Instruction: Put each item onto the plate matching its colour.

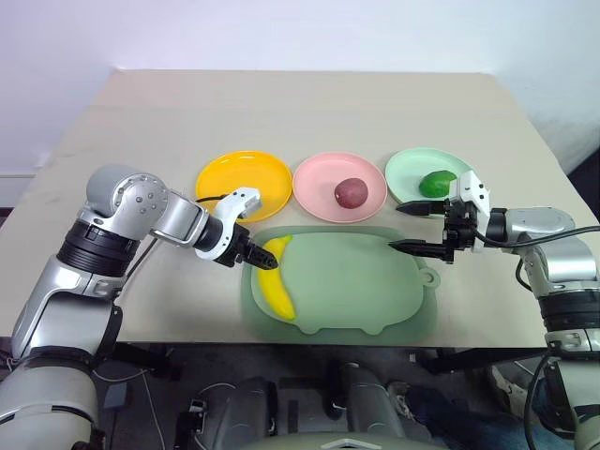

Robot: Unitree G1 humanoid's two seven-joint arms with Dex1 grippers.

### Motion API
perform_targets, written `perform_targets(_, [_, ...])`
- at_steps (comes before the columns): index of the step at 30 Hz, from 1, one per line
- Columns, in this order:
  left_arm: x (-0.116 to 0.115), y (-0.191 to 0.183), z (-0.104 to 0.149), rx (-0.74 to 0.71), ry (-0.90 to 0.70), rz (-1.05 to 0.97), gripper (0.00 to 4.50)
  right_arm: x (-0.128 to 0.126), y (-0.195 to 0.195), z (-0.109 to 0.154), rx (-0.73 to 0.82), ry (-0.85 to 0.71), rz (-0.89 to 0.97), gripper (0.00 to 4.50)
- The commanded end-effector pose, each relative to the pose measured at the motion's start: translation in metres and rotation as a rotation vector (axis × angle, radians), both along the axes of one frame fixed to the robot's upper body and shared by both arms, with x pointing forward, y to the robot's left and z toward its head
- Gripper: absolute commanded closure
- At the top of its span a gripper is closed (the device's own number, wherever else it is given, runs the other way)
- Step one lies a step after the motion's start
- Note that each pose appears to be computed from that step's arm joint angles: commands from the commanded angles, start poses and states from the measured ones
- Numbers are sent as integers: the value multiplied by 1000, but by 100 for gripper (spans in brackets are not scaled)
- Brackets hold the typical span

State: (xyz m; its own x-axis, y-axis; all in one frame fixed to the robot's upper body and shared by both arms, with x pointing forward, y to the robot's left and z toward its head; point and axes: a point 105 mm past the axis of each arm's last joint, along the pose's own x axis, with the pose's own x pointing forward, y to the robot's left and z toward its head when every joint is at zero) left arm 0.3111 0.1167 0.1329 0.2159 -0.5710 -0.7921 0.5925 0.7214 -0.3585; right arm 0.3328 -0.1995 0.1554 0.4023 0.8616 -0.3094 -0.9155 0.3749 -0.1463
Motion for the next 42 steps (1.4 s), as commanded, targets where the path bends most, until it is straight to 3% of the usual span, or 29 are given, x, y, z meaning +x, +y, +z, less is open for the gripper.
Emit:
perform_targets(1, [-5, 0, -7, 1, 49, 1, 261, 0, 2, 11, -8, -52, 8, 0])
perform_targets(3, [-5, 0, -7, 4, 48, 0, 293, 0, 2, 10, -20, -54, 10, 0])
perform_targets(12, [-2, -4, 4, 4, 7, -20, 293, 0, 2, 8, -22, -49, 7, 0])
perform_targets(16, [9, -10, 31, 0, -155, -46, 293, 2, 1, 9, -22, -50, 0, 0])
perform_targets(20, [15, -12, 60, -67, -225, -51, 293, 4, 1, 9, -25, -48, 1, 0])
perform_targets(24, [21, -3, 72, -62, -243, -20, 293, 5, 0, 9, -27, -46, 1, 0])
perform_targets(26, [28, 3, 80, -63, -308, -3, 293, 5, 1, 8, -28, -44, 3, 0])
perform_targets(32, [79, 60, 79, 219, -619, 149, 293, 6, 1, 9, -30, -45, 2, 0])
perform_targets(37, [94, 57, 78, 83, -657, 227, 293, 8, 3, 9, -27, -42, 5, 0])
perform_targets(41, [106, 61, 79, 102, -734, 276, 293, 8, 3, 10, -24, -45, 5, 0])
perform_targets(42, [108, 60, 77, 50, -702, 309, 293, 8, 4, 9, -25, -43, 5, 0])
